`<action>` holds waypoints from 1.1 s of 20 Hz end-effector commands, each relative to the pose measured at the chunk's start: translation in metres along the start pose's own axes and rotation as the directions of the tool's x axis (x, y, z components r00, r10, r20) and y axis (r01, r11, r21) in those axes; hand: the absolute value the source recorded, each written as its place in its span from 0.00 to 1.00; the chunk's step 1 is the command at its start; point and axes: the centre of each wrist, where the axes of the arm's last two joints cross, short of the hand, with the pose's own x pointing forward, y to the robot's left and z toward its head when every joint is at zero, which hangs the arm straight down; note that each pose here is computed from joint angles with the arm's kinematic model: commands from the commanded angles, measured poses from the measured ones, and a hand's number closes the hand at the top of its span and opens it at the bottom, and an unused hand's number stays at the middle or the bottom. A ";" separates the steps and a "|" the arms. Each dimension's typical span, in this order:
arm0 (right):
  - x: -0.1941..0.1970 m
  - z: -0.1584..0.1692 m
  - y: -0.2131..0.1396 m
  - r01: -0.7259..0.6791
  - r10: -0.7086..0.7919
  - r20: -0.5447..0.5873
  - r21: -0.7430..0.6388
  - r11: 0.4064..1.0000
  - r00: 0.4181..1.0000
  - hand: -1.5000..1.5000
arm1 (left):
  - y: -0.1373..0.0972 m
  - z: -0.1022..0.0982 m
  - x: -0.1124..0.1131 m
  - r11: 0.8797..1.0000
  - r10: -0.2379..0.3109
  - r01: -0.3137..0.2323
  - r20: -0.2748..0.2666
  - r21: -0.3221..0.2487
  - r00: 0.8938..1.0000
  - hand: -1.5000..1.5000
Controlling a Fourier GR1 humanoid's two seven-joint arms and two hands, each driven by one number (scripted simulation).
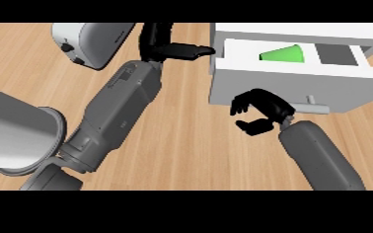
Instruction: Pick up the cup, place it into the drawer and close the drawer
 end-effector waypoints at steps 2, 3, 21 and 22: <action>-0.031 -0.012 -0.014 0.032 -0.031 0.008 -0.110 0.993 0.999 1.00 | 0.029 0.010 0.000 1.000 0.026 -0.026 -0.009 0.006 1.000 0.00; -0.026 -0.019 -0.020 0.055 -0.052 0.029 -0.141 0.989 0.998 1.00 | 0.032 0.016 -0.005 1.000 0.026 -0.026 -0.004 -0.017 1.000 0.00; -0.025 0.013 -0.164 0.151 -0.147 0.043 -0.445 0.883 0.988 1.00 | 0.072 0.031 0.006 0.996 0.049 -0.051 -0.040 -0.068 0.998 0.00; -0.024 0.015 -0.168 0.148 -0.138 0.056 -0.439 0.886 0.989 1.00 | 0.068 0.033 0.002 0.995 0.049 -0.052 -0.028 -0.089 0.998 0.00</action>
